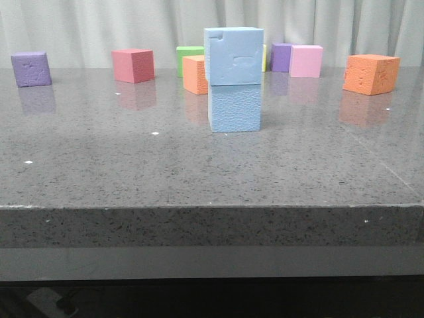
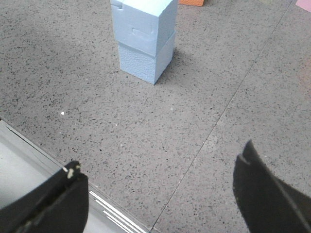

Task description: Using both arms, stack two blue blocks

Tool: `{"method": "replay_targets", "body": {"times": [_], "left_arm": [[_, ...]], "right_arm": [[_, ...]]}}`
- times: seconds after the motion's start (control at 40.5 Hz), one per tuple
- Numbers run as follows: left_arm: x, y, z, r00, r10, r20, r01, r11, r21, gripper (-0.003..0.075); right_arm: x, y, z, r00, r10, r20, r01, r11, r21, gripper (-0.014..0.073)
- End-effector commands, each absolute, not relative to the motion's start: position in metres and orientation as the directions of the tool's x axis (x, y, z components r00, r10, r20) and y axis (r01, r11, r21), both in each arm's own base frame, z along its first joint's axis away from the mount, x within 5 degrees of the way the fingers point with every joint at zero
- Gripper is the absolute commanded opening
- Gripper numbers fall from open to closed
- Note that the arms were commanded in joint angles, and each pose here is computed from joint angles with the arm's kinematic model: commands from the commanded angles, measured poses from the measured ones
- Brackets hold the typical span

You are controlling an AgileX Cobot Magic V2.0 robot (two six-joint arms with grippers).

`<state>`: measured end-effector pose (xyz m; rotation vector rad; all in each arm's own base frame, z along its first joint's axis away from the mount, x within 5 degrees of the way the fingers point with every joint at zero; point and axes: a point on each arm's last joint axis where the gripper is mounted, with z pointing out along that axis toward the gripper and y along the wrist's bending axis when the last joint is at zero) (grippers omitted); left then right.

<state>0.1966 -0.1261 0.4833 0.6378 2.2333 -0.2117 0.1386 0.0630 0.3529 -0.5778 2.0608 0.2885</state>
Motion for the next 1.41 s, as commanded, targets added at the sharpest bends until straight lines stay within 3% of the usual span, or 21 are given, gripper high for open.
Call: {"method": "replay_targets", "body": {"times": [0.0, 0.42, 0.666, 0.74, 0.864, 0.938, 1.036, 1.135, 1.382], "left_arm": [[0.171, -0.11, 0.481, -0.497, 0.327, -0.804, 0.504, 0.863, 0.039, 0.0533], [0.099, -0.052, 0.39, -0.516, 0.195, -0.834, 0.396, 0.918, -0.03, 0.0533], [0.073, -0.035, 0.367, -0.436, 0.149, -0.887, 0.41, 0.911, -0.048, 0.0532], [0.072, -0.034, 0.364, -0.433, 0.148, -0.889, 0.411, 0.91, -0.049, 0.0489], [0.072, -0.035, 0.363, -0.432, 0.149, -0.89, 0.412, 0.91, -0.048, 0.0313], [0.072, -0.035, 0.363, -0.427, 0.146, -0.892, 0.414, 0.909, -0.049, 0.0188], [0.072, -0.035, 0.363, -0.427, 0.146, -0.892, 0.414, 0.909, -0.049, 0.0079], [0.072, -0.035, 0.363, -0.427, 0.146, -0.892, 0.414, 0.909, -0.049, 0.0], [0.072, -0.035, 0.363, -0.427, 0.146, -0.892, 0.414, 0.909, -0.049, -0.002]], "right_arm": [[0.139, 0.062, 0.368, -0.364, -0.245, -0.899, -0.493, 0.869, -0.037, 0.0608], [0.139, 0.062, 0.369, -0.362, -0.242, -0.9, -0.493, 0.869, -0.036, 0.0608], [0.14, 0.062, 0.368, -0.365, -0.244, -0.899, -0.492, 0.87, -0.036, 0.0608], [0.141, 0.063, 0.367, -0.369, -0.246, -0.896, -0.493, 0.869, -0.035, 0.0601], [0.142, 0.063, 0.366, -0.378, -0.249, -0.892, -0.494, 0.869, -0.033, 0.0458], [0.143, 0.063, 0.365, -0.381, -0.251, -0.89, -0.495, 0.868, -0.033, 0.0252], [0.143, 0.063, 0.365, -0.382, -0.251, -0.889, -0.495, 0.868, -0.032, 0.0017], [0.143, 0.063, 0.365, -0.382, -0.251, -0.889, -0.495, 0.868, -0.032, -0.0121], [0.143, 0.064, 0.365, -0.382, -0.25, -0.89, -0.495, 0.868, -0.031, -0.0124]]}}
